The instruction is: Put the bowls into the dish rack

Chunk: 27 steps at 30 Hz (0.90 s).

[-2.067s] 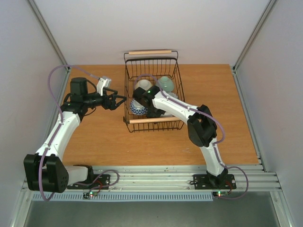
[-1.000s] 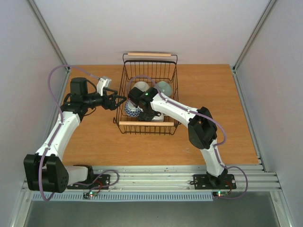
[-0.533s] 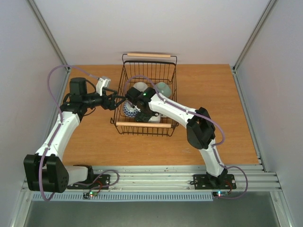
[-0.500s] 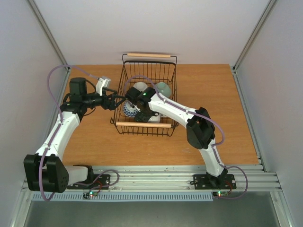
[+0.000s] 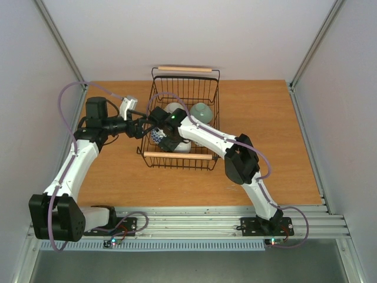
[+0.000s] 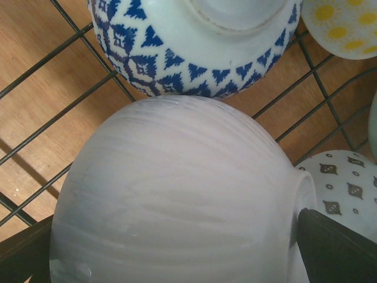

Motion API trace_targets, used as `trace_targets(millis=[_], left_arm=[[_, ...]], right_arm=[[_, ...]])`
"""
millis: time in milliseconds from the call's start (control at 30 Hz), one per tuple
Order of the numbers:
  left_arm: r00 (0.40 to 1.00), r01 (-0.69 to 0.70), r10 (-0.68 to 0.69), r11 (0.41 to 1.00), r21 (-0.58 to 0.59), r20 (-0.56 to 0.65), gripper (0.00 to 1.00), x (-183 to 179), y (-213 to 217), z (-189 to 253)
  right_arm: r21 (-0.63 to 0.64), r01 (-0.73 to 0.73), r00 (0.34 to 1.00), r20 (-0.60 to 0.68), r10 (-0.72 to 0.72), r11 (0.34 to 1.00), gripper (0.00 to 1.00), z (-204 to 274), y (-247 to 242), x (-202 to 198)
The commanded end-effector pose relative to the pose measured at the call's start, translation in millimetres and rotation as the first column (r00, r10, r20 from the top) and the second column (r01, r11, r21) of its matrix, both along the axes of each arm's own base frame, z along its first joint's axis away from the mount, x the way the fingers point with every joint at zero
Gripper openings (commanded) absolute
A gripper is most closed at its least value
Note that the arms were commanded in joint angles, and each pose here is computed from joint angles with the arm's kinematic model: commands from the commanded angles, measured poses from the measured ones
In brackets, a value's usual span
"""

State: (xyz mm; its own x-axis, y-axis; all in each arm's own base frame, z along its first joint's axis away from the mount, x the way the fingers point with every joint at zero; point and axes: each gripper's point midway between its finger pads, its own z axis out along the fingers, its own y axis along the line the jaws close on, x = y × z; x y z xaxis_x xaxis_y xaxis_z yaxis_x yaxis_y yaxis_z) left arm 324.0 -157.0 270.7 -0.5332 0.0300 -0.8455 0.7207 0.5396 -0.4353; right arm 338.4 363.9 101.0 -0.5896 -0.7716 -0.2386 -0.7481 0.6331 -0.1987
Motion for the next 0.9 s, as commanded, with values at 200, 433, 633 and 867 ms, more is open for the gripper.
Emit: trace_targets(millis=[200, 433, 633, 867], left_arm=[[0.998, -0.025, 0.024, 0.999, 0.021, 0.065, 0.92, 6, 3, 9], [0.997, -0.028, 0.026, 0.999, 0.023, 0.066, 0.93, 6, 3, 9], [0.997, -0.031, 0.029, 0.999, 0.025, 0.071, 0.93, 5, 4, 10], [0.995, -0.059, 0.055, 0.997, 0.042, 0.083, 0.93, 7, 7, 10]], right_arm=[[-0.195, -0.083, 0.996, -0.038, 0.077, 0.977, 0.99, -66, 15, -52], [-0.229, -0.125, 0.991, 0.025, 0.134, 0.965, 0.99, -58, 19, -61], [-0.229, -0.161, 0.985, 0.028, 0.171, 0.960, 0.99, -58, 22, -71], [-0.191, -0.193, 0.980, 0.009, 0.198, 0.962, 0.99, -52, 29, -81]])
